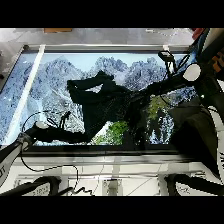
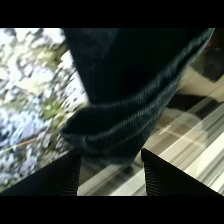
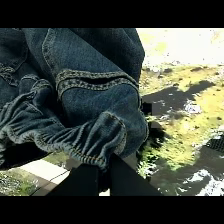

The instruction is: Fold the clothes and pants, and hang the long-sleeved shirts on hangers.

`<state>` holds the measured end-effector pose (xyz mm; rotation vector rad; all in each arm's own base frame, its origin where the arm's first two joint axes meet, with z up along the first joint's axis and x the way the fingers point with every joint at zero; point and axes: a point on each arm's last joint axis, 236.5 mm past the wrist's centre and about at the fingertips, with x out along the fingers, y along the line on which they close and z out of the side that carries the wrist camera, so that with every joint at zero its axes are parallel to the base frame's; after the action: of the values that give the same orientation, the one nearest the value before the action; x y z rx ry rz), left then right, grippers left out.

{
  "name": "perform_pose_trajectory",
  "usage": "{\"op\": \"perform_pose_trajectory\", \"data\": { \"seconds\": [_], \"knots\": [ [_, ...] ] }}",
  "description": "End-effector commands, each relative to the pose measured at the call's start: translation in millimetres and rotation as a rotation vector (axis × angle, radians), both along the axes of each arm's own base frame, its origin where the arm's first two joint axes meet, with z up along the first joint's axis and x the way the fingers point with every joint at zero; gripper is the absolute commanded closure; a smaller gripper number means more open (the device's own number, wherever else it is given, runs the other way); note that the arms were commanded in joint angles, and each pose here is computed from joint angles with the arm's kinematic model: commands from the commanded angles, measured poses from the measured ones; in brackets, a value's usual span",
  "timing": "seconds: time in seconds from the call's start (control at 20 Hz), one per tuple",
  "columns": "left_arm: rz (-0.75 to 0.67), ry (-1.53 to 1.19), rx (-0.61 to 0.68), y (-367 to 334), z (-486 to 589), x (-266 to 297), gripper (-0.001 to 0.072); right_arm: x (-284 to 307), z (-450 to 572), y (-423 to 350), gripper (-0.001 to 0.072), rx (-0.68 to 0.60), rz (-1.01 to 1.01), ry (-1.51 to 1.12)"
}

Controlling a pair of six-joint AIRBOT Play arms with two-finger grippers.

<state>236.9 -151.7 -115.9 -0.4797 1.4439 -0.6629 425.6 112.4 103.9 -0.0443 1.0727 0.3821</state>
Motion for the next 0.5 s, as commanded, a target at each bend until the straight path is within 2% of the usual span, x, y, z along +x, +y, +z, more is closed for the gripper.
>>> {"op": "perform_pose_trajectory", "data": {
  "seconds": [0.0, 0.05, 0.1, 0.15, 0.3, 0.45],
  "knots": [
    [0.038, -0.081, -0.057, -10.5, 3.8, 21.3, 0.038, 0.0, 0.7, 0.1, 0.0684, 0.001, 0.0, -0.001],
    [0.049, -0.103, -0.076, -13.1, 7.6, 26.8, 0.0535, 0.0, 0.7, 0.1, 0.0683, 0.001, 0.0, -0.001],
    [0.071, -0.121, -0.087, -14.4, 10.1, 33.3, 0.0636, 0.0, 0.6, 0.0, 0.0683, 0.001, -0.001, -0.001],
    [0.094, -0.131, -0.095, -14.9, 12.1, 38.8, 0.0688, 0.0, 0.7, 0.1, 0.0684, 0.001, 0.0, -0.001],
    [0.121, -0.165, -0.103, -13.2, 21.2, 55.0, 0.0685, 0.4, 0.8, -0.5, 0.0684, -0.001, -0.001, -0.003],
    [0.185, -0.296, -0.141, 1.2, 66.6, 104.3, 0.0686, 13.8, 5.0, -12.8, 0.0684, -0.049, -0.022, -0.065]
  ]
}}
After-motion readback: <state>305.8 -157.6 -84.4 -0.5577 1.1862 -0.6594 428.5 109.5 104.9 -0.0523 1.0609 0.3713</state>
